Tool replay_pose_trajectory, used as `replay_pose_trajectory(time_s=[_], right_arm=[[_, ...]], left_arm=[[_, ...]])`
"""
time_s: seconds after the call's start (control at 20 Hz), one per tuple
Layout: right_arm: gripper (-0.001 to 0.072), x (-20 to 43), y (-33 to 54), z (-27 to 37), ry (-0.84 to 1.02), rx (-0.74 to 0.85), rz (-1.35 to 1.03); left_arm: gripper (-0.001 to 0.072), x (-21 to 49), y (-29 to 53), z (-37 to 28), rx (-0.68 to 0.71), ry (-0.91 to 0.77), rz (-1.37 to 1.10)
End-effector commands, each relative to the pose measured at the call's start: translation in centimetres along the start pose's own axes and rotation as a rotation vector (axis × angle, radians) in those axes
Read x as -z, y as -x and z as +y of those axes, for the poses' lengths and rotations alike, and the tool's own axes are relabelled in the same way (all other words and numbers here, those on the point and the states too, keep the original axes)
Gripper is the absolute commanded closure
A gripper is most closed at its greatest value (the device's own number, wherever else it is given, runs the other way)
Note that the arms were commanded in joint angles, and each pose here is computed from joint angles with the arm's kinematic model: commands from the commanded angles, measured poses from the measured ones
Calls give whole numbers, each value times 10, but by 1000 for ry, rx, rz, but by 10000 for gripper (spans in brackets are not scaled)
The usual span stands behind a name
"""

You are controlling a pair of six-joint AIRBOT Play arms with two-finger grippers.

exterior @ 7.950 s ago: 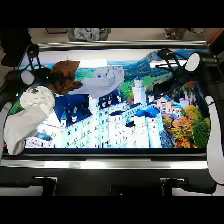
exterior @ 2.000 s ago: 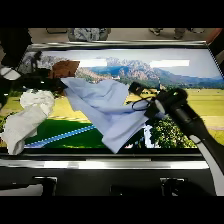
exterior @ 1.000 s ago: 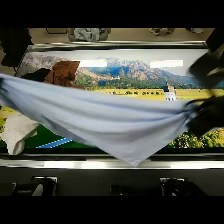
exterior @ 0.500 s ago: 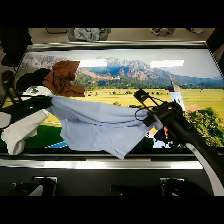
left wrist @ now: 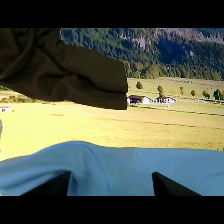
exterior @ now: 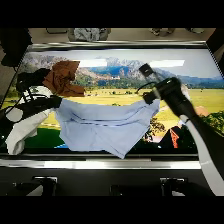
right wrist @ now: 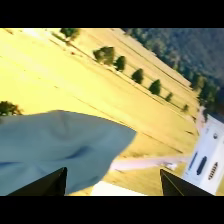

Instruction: Fold the shirts.

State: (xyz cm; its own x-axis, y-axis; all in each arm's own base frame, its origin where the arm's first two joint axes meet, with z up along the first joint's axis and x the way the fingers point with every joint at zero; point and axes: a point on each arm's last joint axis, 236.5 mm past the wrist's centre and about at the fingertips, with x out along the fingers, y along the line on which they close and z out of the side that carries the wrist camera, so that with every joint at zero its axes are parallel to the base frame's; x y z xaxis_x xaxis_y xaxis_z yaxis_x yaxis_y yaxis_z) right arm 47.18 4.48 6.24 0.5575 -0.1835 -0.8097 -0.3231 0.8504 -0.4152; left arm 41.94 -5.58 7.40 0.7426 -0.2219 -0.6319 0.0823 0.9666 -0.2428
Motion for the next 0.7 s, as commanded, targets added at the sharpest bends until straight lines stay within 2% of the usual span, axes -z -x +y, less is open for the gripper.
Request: replay_pose_trajectory(time_s=[0.0, 0.2, 0.35, 0.45, 0.65], right_arm=[[31, 41, 26, -63, -86, -90, 75], [29, 106, 35, -61, -222, -390, 179], [26, 128, 25, -64, -243, -387, 225], [26, 127, 17, -52, -263, -422, 211], [27, 132, 0, -31, -292, -478, 212]], left_arm=[[97, 3, 14, 12, -6, -17, 100], [97, 71, 55, 53, -61, 255, 434], [93, 158, 75, 48, -23, 302, 702], [-12, 202, 76, 29, 38, 378, 762], [-11, 249, 66, -9, 177, 543, 785]])
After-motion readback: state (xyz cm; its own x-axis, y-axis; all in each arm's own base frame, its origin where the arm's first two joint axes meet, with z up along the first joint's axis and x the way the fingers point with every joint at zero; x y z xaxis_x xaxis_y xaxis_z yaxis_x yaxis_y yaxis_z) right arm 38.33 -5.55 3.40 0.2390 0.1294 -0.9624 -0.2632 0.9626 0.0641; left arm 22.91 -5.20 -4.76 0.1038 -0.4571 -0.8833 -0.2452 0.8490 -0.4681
